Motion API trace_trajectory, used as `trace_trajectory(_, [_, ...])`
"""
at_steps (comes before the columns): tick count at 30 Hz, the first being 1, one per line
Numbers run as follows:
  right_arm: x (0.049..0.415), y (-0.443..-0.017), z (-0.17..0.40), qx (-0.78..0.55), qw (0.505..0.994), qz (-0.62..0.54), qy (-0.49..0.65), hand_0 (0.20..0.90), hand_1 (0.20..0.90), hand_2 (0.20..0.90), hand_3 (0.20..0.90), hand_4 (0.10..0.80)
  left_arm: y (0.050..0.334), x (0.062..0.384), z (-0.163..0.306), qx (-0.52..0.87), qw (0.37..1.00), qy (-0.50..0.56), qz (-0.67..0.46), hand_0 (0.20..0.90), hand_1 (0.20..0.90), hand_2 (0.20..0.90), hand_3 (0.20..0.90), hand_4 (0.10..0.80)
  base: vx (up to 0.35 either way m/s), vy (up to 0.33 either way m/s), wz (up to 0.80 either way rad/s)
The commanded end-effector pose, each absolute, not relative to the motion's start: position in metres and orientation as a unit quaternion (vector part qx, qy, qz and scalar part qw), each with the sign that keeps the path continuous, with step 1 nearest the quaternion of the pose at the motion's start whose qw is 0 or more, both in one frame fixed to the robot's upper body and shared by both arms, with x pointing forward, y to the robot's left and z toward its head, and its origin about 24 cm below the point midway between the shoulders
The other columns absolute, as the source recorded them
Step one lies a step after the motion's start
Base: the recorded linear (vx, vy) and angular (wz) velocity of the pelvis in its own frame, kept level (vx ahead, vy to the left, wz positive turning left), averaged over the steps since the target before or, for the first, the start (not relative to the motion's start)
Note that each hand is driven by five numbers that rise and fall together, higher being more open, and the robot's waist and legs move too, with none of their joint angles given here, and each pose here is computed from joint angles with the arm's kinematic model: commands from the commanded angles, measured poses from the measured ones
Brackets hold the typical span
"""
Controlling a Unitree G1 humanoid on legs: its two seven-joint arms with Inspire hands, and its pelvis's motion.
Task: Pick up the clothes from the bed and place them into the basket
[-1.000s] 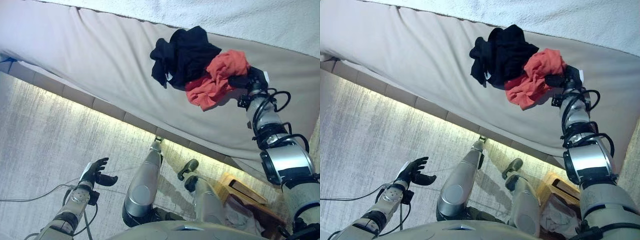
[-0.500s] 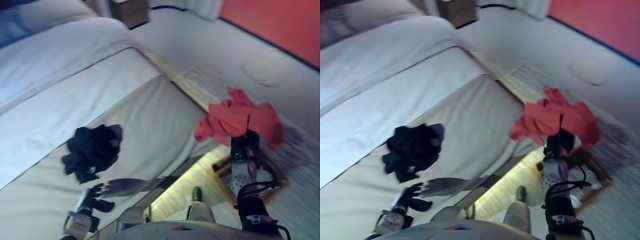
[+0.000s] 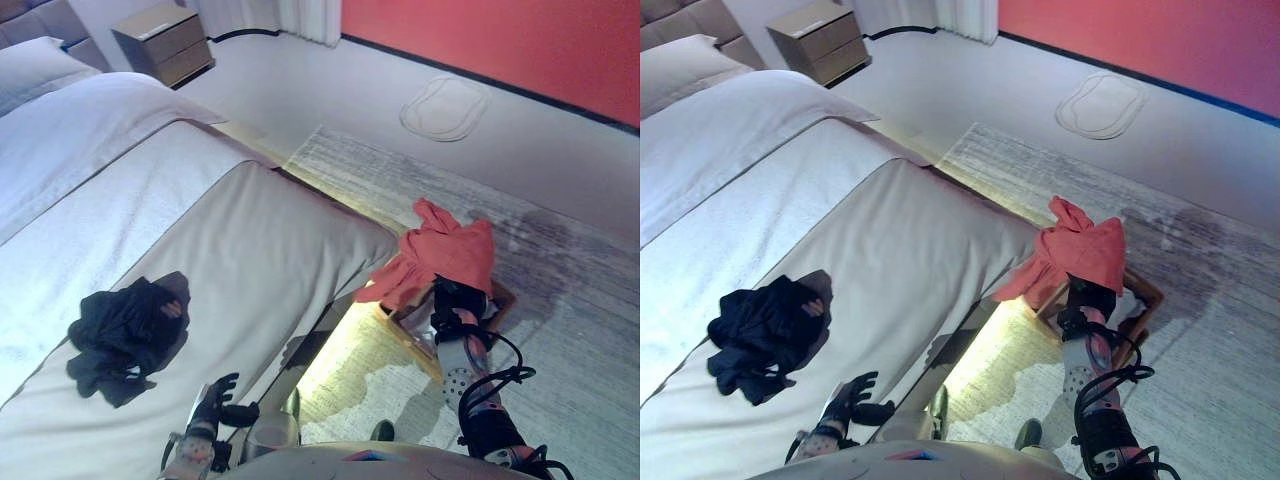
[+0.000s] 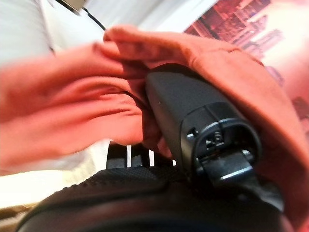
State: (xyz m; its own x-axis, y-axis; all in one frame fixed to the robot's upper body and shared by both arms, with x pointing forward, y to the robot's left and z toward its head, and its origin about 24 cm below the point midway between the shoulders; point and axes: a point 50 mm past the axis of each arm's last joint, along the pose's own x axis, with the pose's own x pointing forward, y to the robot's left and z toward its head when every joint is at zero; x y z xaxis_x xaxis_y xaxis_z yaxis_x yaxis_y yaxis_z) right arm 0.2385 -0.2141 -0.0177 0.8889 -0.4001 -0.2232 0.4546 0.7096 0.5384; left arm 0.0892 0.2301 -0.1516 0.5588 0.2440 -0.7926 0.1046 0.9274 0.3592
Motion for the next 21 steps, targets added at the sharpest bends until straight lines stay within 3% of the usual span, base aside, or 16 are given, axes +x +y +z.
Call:
trace_trajectory(1, [0.252, -0.238, 0.05, 0.286, 0.922, -0.221, -0.139, 0.3, 0.3, 0.3, 0.2, 0.1, 0.251, 0.093, -0.145, 0.222, 0.861, 0.454, 0.055, 0.9, 0.9, 0.9, 0.9, 0.8, 0.014, -0.056, 0.01])
trace_trajectory(12, [0.252, -0.253, 0.044, 0.264, 0.927, -0.24, -0.113, 0.3, 0.3, 0.3, 0.2, 0.1, 0.255, 0.087, -0.145, 0.216, 0.861, 0.456, 0.067, 0.9, 0.9, 0.9, 0.9, 0.8, -0.01, -0.038, -0.01])
trace_trajectory(21, [0.243, -0.282, 0.025, 0.201, 0.912, -0.354, -0.048, 0.3, 0.3, 0.3, 0.2, 0.1, 0.251, 0.098, -0.142, 0.203, 0.875, 0.438, 0.047, 0.9, 0.9, 0.9, 0.9, 0.8, -0.007, -0.02, 0.03])
